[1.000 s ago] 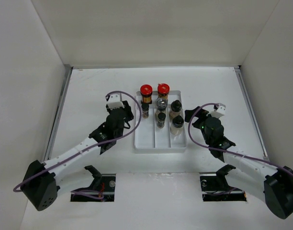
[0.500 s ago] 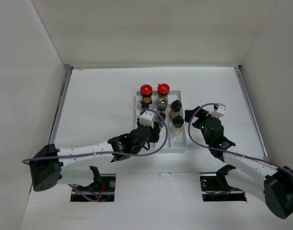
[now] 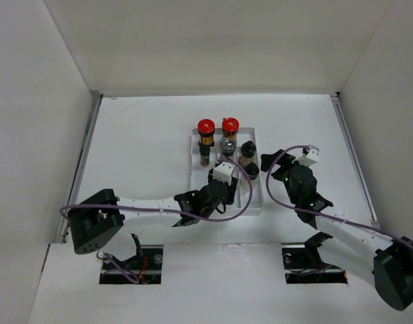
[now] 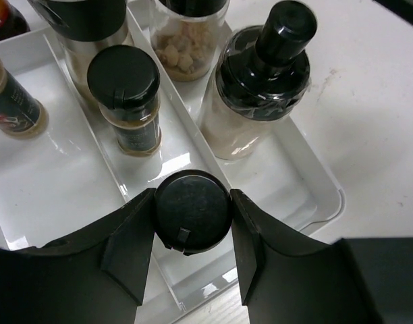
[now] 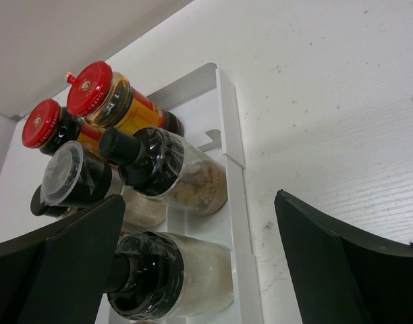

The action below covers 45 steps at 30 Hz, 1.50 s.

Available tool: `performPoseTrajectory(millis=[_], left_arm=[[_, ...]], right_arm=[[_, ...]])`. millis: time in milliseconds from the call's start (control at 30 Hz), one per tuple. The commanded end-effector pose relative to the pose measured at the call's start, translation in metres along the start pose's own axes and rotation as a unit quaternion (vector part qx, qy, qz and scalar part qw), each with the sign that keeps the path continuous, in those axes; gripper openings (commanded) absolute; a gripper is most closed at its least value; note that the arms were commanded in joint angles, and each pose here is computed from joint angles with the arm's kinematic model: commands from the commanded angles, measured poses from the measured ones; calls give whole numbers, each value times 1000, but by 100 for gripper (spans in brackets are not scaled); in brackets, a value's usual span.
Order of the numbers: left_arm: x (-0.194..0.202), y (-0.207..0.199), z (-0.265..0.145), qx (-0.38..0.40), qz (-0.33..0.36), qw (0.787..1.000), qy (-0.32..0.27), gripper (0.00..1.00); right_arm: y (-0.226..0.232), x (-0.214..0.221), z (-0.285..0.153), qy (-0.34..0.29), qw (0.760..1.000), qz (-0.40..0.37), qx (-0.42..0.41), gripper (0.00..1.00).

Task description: Organize the condiment bottles

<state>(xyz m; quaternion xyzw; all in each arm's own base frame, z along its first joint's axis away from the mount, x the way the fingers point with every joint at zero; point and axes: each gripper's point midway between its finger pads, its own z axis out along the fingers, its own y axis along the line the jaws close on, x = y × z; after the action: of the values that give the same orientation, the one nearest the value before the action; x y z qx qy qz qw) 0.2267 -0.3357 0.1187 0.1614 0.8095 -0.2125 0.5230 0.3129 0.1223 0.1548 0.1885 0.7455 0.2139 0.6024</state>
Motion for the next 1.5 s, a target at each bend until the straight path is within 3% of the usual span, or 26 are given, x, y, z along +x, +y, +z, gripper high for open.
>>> performPoseTrajectory(millis=[0, 67, 200, 400, 533, 567, 767, 967, 1067, 1267, 1467], left_arm=[[-29, -20, 5, 22, -16, 999, -42, 31], [-21, -18, 8, 18, -10, 999, -38, 34], [-13, -15, 10, 14, -6, 999, -36, 50], [-29, -9, 3, 3, 0, 998, -57, 72], [-46, -3, -4, -9, -1, 997, -80, 90], [-52, -1, -6, -11, -1, 996, -87, 99], [-102, 23, -30, -38, -31, 988, -150, 100], [-137, 117, -74, -125, -156, 951, -237, 100], [-123, 161, -84, -171, -192, 937, -235, 100], [-70, 235, -82, -273, -276, 905, -177, 100], [-46, 267, -80, -331, -300, 883, -144, 100]], right_arm=[[15, -13, 0, -22, 999, 14, -26, 100], [15, -13, 1, -22, 999, 14, -26, 100], [15, -13, 1, -21, 999, 13, -25, 100], [14, -13, 1, -21, 999, 13, -25, 100], [15, -13, 1, -21, 999, 13, -25, 100], [14, -13, 1, -21, 999, 13, -24, 100], [13, -14, 0, -25, 999, 14, -21, 100], [4, -22, -3, -42, 999, 21, -2, 100], [1, -20, -2, -41, 999, 19, 6, 100], [-4, -17, 3, -36, 999, 16, 22, 100], [-25, -21, 5, -57, 995, 25, 73, 100]])
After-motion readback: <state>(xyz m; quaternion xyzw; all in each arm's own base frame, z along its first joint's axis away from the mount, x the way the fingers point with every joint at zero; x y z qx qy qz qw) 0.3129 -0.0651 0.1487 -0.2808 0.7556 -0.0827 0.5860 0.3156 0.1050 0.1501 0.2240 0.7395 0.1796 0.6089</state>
